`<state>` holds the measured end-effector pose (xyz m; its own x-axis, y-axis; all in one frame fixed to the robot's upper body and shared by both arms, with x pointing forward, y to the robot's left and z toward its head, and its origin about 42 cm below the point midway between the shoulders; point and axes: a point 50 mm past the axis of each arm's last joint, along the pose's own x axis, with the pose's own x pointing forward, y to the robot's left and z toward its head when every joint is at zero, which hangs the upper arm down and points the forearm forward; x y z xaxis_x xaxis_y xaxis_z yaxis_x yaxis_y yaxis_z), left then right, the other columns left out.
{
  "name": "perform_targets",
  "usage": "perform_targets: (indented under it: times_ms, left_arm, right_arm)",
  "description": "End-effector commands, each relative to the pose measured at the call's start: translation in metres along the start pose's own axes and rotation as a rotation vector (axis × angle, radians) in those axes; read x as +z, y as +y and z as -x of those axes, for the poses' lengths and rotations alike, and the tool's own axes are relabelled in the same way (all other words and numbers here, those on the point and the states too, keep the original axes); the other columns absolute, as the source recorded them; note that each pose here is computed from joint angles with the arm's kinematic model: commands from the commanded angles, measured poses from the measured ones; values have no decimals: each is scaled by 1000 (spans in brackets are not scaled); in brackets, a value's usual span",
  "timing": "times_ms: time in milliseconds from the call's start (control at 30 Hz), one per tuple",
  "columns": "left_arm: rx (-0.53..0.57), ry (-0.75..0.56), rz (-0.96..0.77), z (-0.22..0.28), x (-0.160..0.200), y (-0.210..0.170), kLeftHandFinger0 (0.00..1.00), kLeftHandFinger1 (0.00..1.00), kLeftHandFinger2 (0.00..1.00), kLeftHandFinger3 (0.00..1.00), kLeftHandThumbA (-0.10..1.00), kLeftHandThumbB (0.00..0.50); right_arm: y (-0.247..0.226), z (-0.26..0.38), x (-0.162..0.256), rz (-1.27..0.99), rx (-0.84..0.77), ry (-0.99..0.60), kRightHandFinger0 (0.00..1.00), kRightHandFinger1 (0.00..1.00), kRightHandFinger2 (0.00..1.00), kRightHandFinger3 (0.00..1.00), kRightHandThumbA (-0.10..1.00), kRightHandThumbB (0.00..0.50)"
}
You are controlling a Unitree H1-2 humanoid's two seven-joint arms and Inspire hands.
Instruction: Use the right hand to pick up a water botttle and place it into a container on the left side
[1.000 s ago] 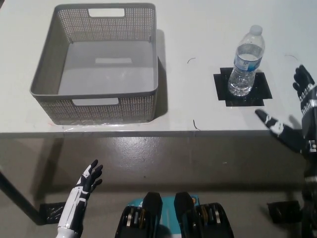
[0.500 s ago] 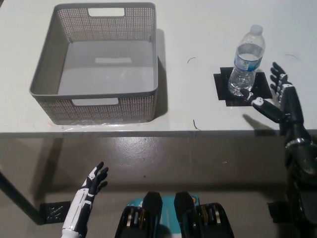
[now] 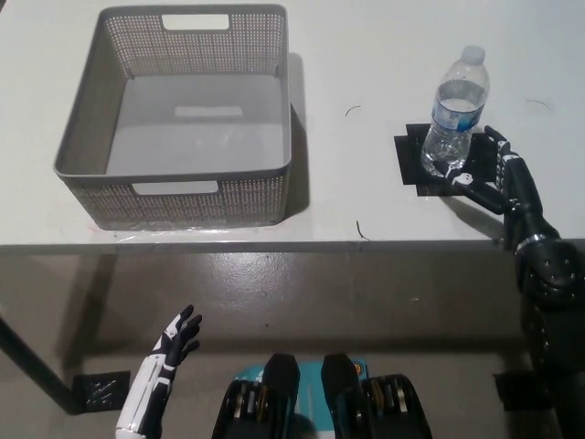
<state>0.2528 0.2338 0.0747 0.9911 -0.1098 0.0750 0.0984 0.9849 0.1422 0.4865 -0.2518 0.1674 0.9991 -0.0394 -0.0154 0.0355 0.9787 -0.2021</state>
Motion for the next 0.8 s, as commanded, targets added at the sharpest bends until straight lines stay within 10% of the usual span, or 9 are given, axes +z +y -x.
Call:
perform_targets:
  times_ms: [0, 767]
  left_arm:
    - [-20, -66, 5, -1, 7, 3, 1000, 1000, 1000, 1000, 1000, 136]
    - [-54, -68, -1, -1, 6, 2, 1000, 1000, 1000, 1000, 1000, 139]
  right_arm:
    - [-9, -17, 31, 37, 5, -73, 1000, 1000, 1000, 1000, 1000, 500]
    - [26, -78, 83, 71, 26, -21, 1000, 1000, 1000, 1000, 1000, 500]
